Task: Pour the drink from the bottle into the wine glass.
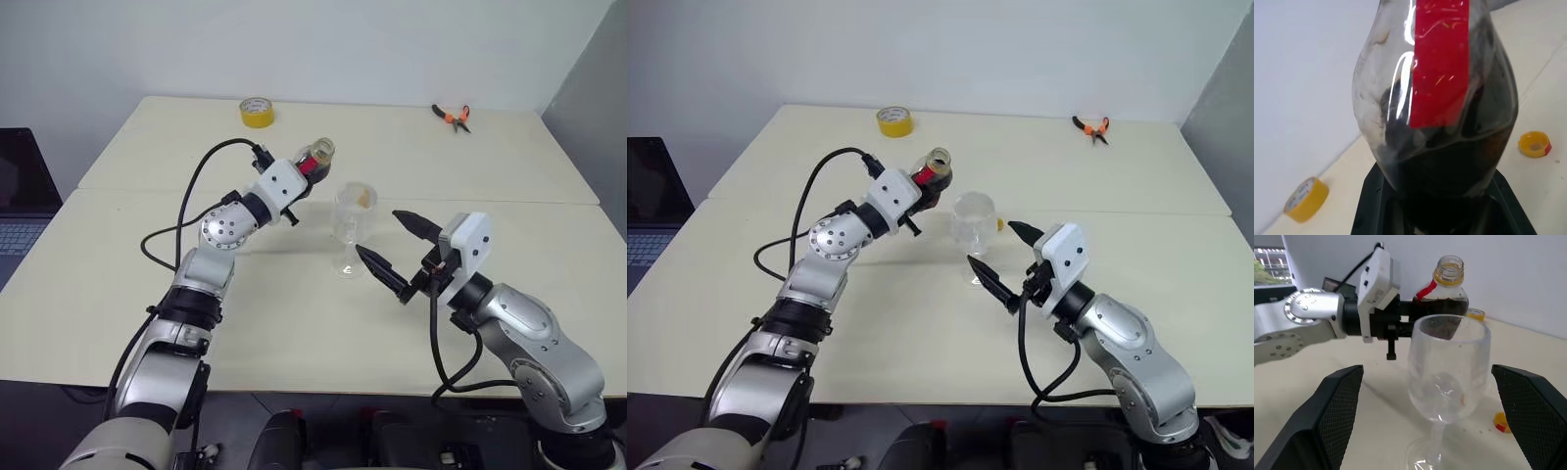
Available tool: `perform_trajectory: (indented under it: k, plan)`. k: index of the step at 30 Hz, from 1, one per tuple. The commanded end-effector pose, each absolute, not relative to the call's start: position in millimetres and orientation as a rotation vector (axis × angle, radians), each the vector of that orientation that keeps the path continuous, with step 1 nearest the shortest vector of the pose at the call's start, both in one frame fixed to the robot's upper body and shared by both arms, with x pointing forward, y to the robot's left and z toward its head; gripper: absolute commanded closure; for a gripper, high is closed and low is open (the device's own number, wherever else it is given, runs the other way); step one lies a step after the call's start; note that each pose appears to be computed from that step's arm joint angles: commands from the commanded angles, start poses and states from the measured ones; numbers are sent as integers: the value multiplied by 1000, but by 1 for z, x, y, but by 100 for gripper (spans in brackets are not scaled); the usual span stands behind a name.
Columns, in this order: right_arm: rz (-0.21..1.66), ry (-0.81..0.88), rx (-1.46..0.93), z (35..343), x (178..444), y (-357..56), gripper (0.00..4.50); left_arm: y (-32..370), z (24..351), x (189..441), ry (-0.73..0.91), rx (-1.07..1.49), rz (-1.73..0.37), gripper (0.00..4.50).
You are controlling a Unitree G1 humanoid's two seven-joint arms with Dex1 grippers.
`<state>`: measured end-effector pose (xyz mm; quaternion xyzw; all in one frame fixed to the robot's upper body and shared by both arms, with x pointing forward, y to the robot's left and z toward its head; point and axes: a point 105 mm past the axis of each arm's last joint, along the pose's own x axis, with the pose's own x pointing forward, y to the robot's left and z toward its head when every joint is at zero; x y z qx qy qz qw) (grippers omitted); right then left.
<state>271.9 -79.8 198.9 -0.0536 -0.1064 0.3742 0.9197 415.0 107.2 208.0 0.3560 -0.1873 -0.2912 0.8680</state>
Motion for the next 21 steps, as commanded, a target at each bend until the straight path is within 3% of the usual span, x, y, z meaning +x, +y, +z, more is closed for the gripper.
perform_trajectory:
  k: [1,21]
  plan:
    - [771,-275,-127,206,269,-77,0,102,240,413,-530,830,-615,375]
    - [793,-349,-75,213,266,-66,0,95,261,408,-721,1187,-697,376]
